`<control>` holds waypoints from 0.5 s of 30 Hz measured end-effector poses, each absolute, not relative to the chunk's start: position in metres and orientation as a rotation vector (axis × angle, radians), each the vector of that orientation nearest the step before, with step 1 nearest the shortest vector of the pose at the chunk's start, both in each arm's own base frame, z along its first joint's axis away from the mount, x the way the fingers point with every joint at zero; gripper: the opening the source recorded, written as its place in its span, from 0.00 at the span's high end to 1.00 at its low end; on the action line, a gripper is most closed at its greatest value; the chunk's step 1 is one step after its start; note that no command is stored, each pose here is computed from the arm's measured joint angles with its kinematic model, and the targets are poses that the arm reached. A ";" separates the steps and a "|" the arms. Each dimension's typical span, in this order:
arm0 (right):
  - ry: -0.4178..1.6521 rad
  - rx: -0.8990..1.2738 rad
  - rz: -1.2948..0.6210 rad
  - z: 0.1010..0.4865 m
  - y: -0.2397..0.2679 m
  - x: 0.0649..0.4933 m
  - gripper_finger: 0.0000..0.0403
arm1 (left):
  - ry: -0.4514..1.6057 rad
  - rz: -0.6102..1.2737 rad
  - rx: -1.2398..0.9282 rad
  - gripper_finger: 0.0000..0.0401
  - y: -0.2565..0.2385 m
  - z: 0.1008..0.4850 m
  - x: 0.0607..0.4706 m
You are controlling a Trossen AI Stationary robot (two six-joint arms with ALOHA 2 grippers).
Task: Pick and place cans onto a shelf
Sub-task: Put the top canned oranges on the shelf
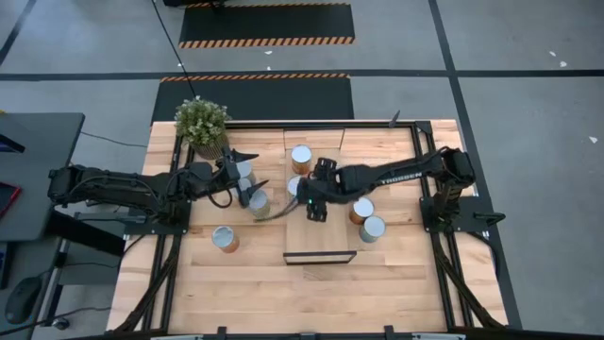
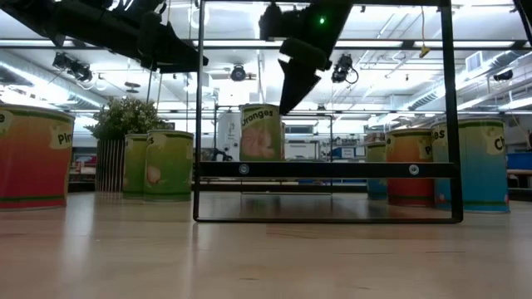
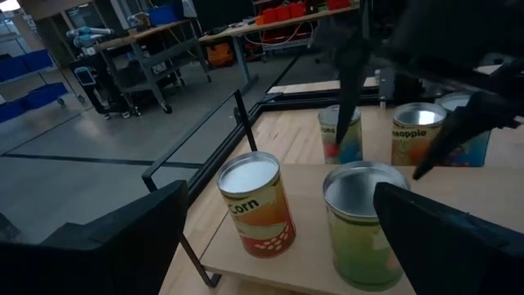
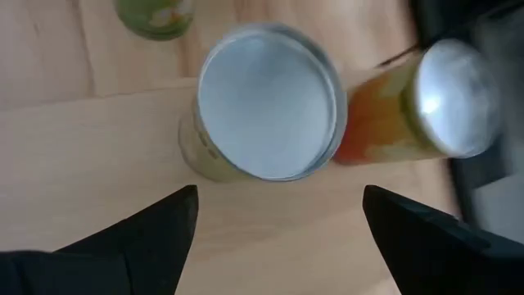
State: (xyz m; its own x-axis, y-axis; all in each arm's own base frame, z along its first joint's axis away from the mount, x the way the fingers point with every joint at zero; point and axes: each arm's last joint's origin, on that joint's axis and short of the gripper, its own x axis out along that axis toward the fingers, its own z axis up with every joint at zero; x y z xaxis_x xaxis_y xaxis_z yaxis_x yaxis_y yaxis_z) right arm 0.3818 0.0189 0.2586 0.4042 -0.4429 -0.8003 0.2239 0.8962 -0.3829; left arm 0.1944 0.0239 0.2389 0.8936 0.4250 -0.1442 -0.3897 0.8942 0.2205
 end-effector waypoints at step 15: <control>0.900 -0.556 -0.286 0.257 0.049 0.397 0.12 | 0.190 0.426 0.188 0.01 0.024 0.239 0.194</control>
State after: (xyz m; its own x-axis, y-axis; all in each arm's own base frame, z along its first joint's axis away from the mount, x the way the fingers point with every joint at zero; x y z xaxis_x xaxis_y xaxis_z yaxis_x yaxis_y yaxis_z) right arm 0.3967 0.0493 0.2567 0.5969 -0.4583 -0.6585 0.0057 0.8232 -0.5677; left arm 0.1945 0.0240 0.2390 0.8937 0.4253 -0.1429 -0.3903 0.8940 0.2201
